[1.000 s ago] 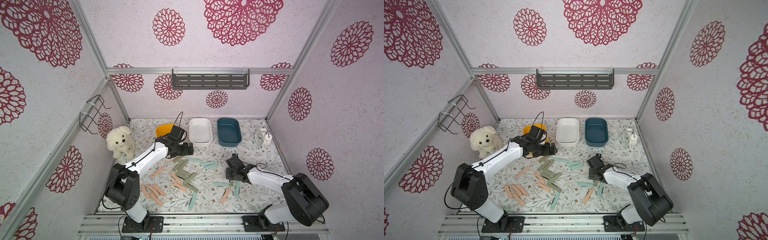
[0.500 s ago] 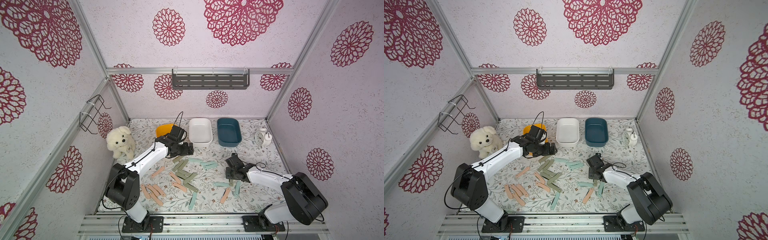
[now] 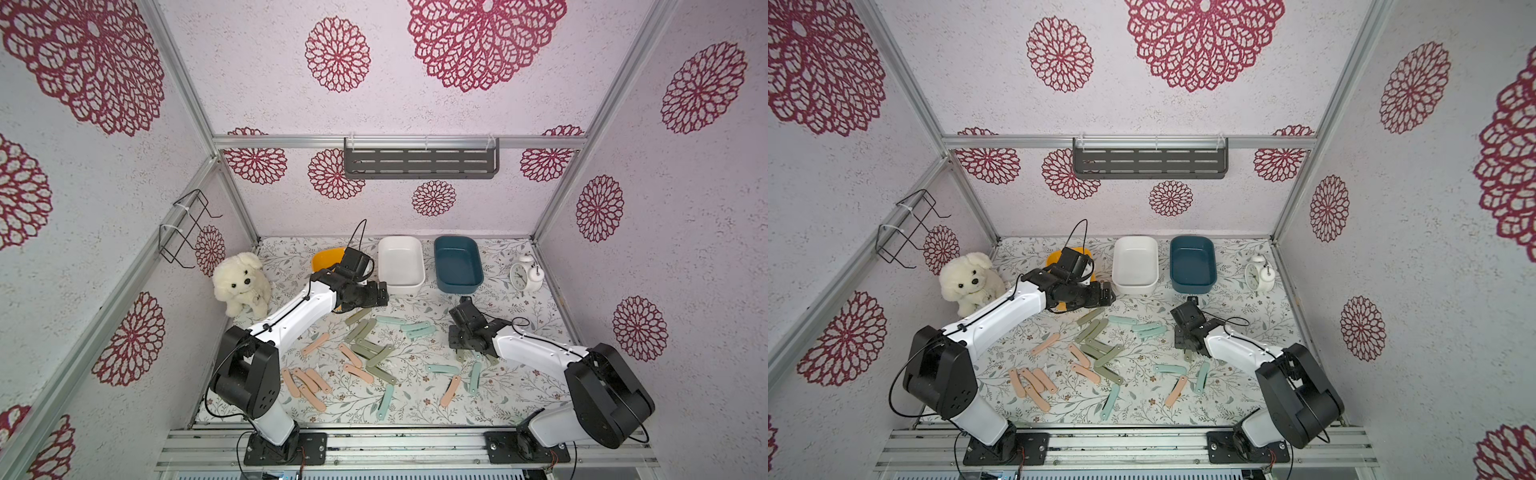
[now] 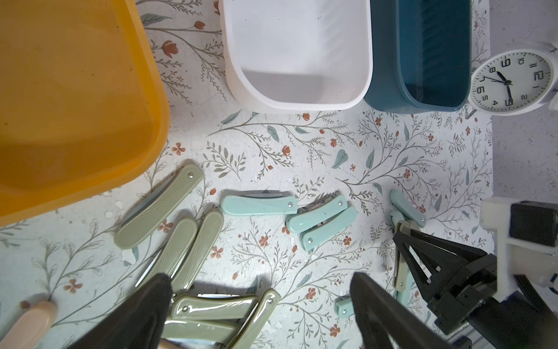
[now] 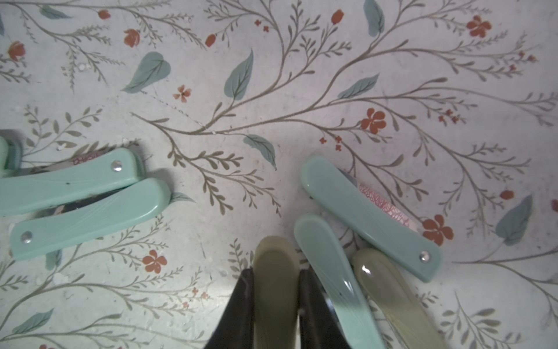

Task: Place the fruit knives into the storage box by color
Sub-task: Pick up the fruit knife from the center of the board.

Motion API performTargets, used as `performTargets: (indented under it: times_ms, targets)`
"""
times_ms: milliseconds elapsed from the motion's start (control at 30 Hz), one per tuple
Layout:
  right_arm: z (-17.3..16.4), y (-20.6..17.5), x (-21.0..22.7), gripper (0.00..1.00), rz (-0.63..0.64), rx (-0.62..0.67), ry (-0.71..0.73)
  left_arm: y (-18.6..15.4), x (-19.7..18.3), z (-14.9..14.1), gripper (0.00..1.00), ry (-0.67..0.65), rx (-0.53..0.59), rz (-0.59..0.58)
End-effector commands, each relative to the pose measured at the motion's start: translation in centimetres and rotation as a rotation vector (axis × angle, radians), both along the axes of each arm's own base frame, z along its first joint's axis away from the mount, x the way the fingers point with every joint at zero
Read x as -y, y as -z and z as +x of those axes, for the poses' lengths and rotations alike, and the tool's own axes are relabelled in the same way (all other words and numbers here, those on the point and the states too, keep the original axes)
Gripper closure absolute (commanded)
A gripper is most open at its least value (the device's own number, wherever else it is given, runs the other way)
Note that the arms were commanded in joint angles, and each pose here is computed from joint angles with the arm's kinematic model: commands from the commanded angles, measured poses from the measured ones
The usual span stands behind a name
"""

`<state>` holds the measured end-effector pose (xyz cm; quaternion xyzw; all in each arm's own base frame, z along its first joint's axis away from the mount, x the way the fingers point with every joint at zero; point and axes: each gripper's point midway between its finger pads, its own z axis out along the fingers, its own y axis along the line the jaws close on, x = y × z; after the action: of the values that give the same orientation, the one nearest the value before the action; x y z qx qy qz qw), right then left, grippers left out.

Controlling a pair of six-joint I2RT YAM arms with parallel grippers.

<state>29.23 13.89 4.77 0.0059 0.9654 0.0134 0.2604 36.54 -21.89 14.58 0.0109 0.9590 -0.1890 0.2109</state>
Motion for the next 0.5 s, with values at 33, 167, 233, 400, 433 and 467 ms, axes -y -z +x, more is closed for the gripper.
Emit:
performTargets:
  times_ms: [33,167,233,400,433,467]
  targets:
    - [1.3,-1.6,-0.1,0.9,-0.014,0.042,-0.006,0.0,-0.1,0.5,0.03,-0.02,-0.002,0.033]
    - [2.1,-2.8,-0.6,0.92,-0.001,0.07,-0.013,-0.1,-0.2,0.5,0.03,-0.032,-0.012,0.042]
    - [2.6,-3.4,-0.8,0.92,0.004,0.083,-0.015,-0.1,-0.2,0.5,0.03,-0.036,-0.014,0.039]
    - [4.4,-5.4,-1.3,0.91,0.013,0.125,-0.021,-0.4,-0.2,0.6,0.03,-0.049,-0.013,0.029]
    - [4.8,-5.9,-1.4,0.91,0.015,0.135,-0.022,-0.5,-0.2,0.6,0.03,-0.05,-0.01,0.028]
    - [5.2,-6.3,-1.4,0.91,0.014,0.143,-0.021,-0.6,-0.1,0.7,0.03,-0.051,-0.007,0.026]
